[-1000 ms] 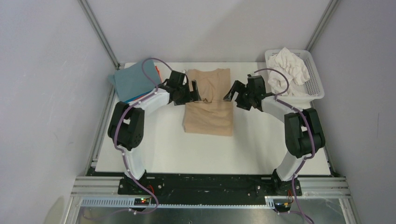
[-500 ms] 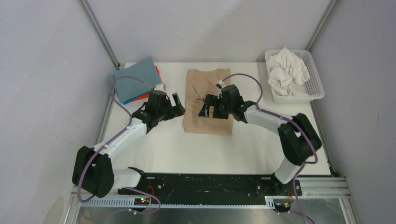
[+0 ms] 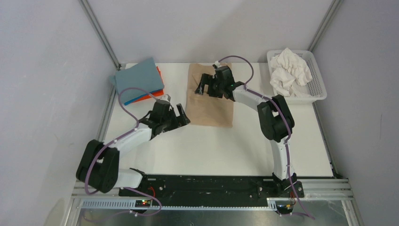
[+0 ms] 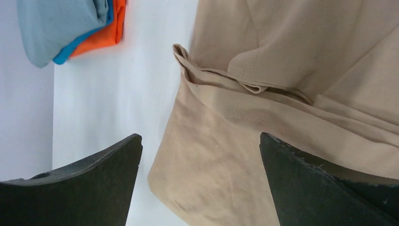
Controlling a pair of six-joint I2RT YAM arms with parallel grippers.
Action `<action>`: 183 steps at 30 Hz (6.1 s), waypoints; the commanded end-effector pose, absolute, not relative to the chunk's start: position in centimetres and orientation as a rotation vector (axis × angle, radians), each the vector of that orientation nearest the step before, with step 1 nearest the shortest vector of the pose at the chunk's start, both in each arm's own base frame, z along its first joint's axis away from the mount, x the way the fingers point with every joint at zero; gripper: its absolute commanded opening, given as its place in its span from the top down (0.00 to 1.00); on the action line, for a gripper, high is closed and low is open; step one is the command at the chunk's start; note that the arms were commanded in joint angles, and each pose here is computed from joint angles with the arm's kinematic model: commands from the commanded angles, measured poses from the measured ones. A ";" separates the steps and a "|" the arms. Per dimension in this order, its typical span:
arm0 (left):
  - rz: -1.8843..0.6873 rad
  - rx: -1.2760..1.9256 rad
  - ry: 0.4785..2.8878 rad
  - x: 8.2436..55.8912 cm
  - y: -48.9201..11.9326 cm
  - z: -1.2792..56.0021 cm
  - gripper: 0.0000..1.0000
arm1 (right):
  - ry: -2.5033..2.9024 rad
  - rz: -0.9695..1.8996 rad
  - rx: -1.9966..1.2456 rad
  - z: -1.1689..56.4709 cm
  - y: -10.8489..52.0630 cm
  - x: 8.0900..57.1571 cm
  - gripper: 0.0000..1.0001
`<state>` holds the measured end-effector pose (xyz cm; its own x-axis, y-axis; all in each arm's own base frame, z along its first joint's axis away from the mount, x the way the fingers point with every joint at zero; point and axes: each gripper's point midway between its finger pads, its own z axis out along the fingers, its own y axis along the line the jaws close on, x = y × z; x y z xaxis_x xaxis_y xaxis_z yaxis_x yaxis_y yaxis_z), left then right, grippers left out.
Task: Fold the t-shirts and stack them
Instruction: Fold the folded rectangular tshirt in 1/3 of the way, then grab one side of the 2/3 rectangular tshirt with both arms, then fold the long partially folded tshirt into a neat square
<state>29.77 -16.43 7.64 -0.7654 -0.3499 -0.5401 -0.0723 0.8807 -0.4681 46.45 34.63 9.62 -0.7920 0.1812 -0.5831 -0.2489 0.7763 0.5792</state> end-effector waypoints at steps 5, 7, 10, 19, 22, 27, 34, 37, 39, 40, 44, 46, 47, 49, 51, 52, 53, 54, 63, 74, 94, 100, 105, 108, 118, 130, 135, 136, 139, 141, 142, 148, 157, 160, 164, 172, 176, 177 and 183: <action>-0.699 -0.291 2.404 33.3 -19.7 6.9 0.02 | 2.282 0.843 -0.079 12.4 32.7 45.6 0.01; -0.668 -0.303 2.406 33.9 -19.5 6.4 0.06 | 2.279 0.842 -0.059 13.2 31.4 43.9 0.00; -0.645 -0.315 2.424 34.6 -19.6 5.5 0.16 | 2.263 0.817 -0.022 15.0 29.1 41.2 0.00; -0.643 -0.332 2.508 35.5 -20.5 2.4 0.59 | 2.317 0.701 0.282 11.7 20.6 34.3 0.01; -0.624 -0.350 2.545 35.0 -20.3 0.9 0.86 | 2.354 0.675 0.351 9.8 19.1 32.7 0.02; -0.601 -0.358 2.540 35.0 -20.0 0.1 1.00 | 2.412 0.645 0.371 7.7 18.6 32.0 0.12; -0.583 -0.351 2.525 34.7 -19.5 0.1 1.00 | 2.417 0.687 0.403 6.0 19.0 33.3 0.41; -0.590 -0.346 2.521 34.7 -19.6 0.2 1.00 | 2.428 0.695 0.420 5.0 19.0 33.8 0.45; -0.595 -0.343 2.520 34.7 -19.7 0.3 1.00 | 2.443 0.708 0.421 4.1 19.2 33.9 0.49; -0.596 -0.343 2.518 34.8 -19.7 0.3 1.00 | 2.457 0.711 0.425 3.6 19.3 33.8 0.52; -0.590 -0.343 2.519 34.6 -19.6 0.1 1.00 | 2.471 0.752 0.408 2.6 20.0 33.9 0.65; -0.586 -0.343 2.516 34.6 -19.5 0.1 1.00 | 2.490 0.779 0.418 2.2 20.1 33.7 0.77; -0.586 -0.343 2.516 34.6 -19.5 0.1 1.00 | 2.499 0.796 0.408 2.2 20.4 33.5 0.81; -0.598 -0.340 2.510 34.5 -19.5 0.4 1.00 | 2.506 0.799 0.381 2.3 20.7 33.2 0.99; -0.631 -0.336 2.514 33.8 -19.7 0.7 1.00 | 2.528 0.806 0.365 2.6 20.9 32.3 1.00; -0.650 -0.340 2.515 33.0 -19.7 1.0 1.00 | 2.570 0.790 0.368 2.3 20.6 31.2 1.00; -0.658 -0.354 2.511 32.5 -19.7 1.3 1.00 | 2.560 0.785 0.351 3.2 20.7 30.7 1.00; -0.655 -0.361 2.499 31.3 -19.1 1.7 1.00 | 2.608 0.757 0.344 2.7 20.6 29.0 1.00; -0.586 -0.318 2.482 19.0 -17.1 3.9 1.00 | 2.704 0.680 0.224 6.1 20.1 17.1 1.00; -1.181 0.060 2.214 10.0 -20.4 13.5 1.00 | 2.703 1.058 0.034 12.5 19.8 5.8 1.00; -0.737 -0.218 1.987 18.5 -16.2 19.5 1.00 | 2.381 1.044 0.016 20.2 20.1 15.9 1.00; -0.615 -0.283 2.019 22.6 -15.2 19.9 1.00 | 2.297 1.089 0.040 21.8 20.4 19.7 1.00; -0.554 -0.340 2.014 25.6 -14.1 20.5 1.00 | 2.255 1.140 0.069 22.6 20.4 22.6 1.00; -0.561 -0.350 1.996 26.8 -13.9 21.3 1.00 | 2.247 1.143 0.078 22.8 20.1 24.0 1.00; -0.511 -0.330 2.042 31.5 -14.4 21.5 1.00 | 2.211 1.160 0.149 22.7 18.7 28.6 1.00; -0.398 -0.379 2.144 39.8 -14.4 18.0 1.00 | 2.216 1.101 0.221 19.0 17.8 37.5 1.00; -0.402 -0.352 2.212 44.4 -15.7 15.3 1.00 | 2.224 0.938 0.331 16.5 15.6 41.9 1.00; -0.418 -0.343 2.202 45.4 -16.1 15.8 1.00 | 2.244 0.917 0.361 15.0 15.3 42.7 1.00; -0.416 -0.347 2.265 47.5 -16.5 12.7 1.00 | 2.274 0.900 0.403 12.4 14.9 45.0 1.00; -0.428 -0.355 2.290 48.6 -16.5 11.4 1.00 | 2.290 0.897 0.427 11.0 14.7 46.1 1.00; -0.454 -0.350 2.289 49.3 -16.8 11.5 1.00 | 2.287 0.888 0.436 10.7 14.6 46.6 1.00; -0.521 -0.265 2.334 52.0 -18.8 8.9 0.58 | 2.246 0.859 0.454 8.2 13.8 49.8 0.70; -0.748 -0.110 2.203 51.4 -22.5 17.5 0.00 | 2.218 0.740 0.279 13.3 14.6 49.6 0.30; -0.801 -0.030 2.201 48.4 -23.9 18.9 0.00 | 2.254 0.741 0.245 14.4 16.2 46.9 0.08; -0.944 0.107 2.279 43.6 -27.2 17.2 0.00 | 2.286 0.864 0.199 14.3 19.3 43.8 0.01; -0.913 0.128 2.352 43.0 -27.9 13.7 0.00 | 2.275 1.064 0.182 13.3 23.5 43.5 0.01; -0.912 0.134 2.349 45.2 -28.1 12.8 0.00 | 2.244 1.097 0.222 12.8 23.0 45.4 0.01; -0.907 0.128 2.367 45.7 -28.1 11.7 0.00 | 2.243 1.104 0.219 12.7 23.1 45.9 0.01; -0.937 0.050 2.383 50.5 -27.8 9.2 0.00 | 2.253 1.099 0.233 11.3 23.0 48.4 0.01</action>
<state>47.22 -27.93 8.85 -0.8526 -0.1436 -0.5024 0.2172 0.7771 -0.5908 45.50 22.39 9.41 -0.8263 0.3896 -0.4068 -0.0447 0.6746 0.7368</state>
